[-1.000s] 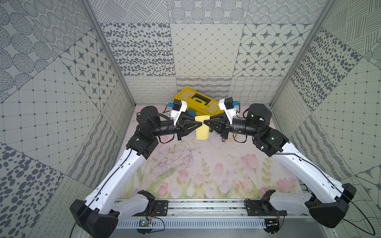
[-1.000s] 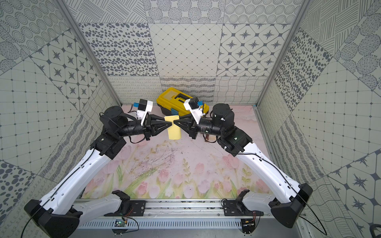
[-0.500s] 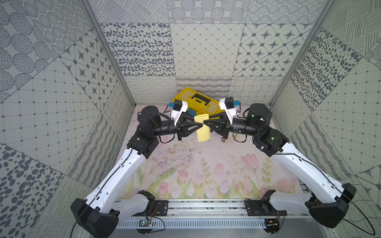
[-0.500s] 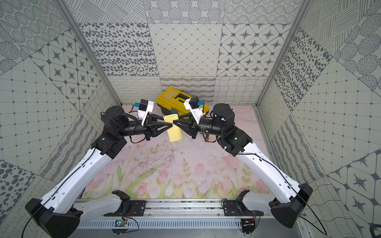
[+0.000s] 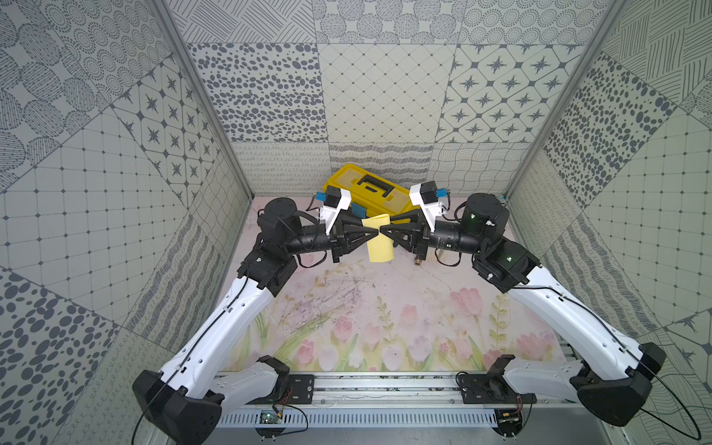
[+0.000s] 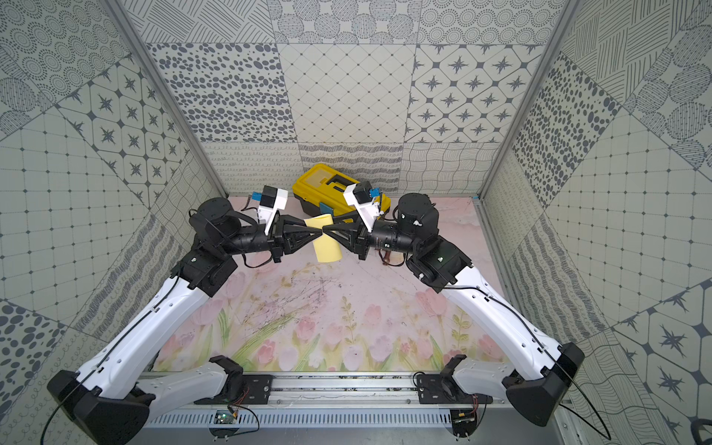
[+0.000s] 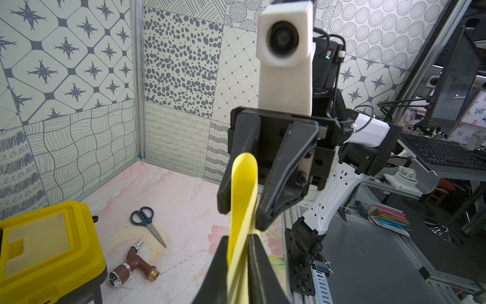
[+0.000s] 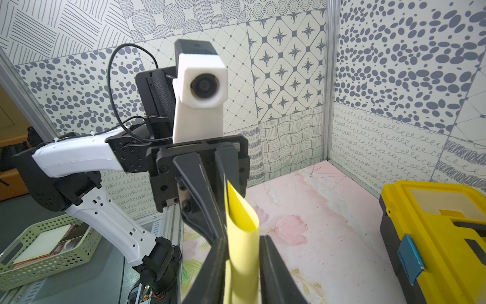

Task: Fold the square paper along the opposite sides
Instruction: Fold the paper.

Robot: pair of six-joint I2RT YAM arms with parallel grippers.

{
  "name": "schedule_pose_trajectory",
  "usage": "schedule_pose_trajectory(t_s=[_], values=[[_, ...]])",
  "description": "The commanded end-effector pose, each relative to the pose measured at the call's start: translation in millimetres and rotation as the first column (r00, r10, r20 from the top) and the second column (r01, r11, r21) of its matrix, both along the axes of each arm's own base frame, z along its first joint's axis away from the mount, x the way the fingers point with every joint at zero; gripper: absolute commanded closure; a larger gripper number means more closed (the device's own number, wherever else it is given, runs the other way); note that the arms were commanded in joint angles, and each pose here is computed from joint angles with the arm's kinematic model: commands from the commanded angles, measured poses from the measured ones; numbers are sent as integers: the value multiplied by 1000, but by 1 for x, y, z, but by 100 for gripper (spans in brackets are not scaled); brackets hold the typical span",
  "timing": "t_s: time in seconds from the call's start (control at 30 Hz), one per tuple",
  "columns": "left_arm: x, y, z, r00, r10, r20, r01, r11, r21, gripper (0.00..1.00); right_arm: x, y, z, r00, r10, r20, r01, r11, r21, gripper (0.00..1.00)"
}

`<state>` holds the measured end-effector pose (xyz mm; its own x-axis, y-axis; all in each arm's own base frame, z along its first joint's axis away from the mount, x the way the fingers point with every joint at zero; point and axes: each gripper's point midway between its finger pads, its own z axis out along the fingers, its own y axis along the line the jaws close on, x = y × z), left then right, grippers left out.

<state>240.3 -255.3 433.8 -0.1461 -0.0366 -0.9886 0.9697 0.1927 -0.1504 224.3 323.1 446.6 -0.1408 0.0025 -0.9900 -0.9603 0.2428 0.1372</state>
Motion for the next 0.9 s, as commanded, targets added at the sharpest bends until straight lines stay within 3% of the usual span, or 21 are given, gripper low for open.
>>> schedule_pose_trajectory(t_s=[0.0,0.3,0.53,0.87], values=[[-5,1,10,998,-13,57,14,1000,-16,89,-4,0,13,999,12,33,-13,999,37,72],[-6,2,14,998,0,68,1,1000,-22,95,-5,0,7,999,15,30,-15,1000,28,50],[-10,6,25,995,16,96,-12,999,-43,94,-3,1,-13,1000,14,-5,-14,1000,-10,48],[7,11,29,989,125,81,-121,991,-63,91,-3,2,-19,1000,17,-16,-18,999,-28,52]])
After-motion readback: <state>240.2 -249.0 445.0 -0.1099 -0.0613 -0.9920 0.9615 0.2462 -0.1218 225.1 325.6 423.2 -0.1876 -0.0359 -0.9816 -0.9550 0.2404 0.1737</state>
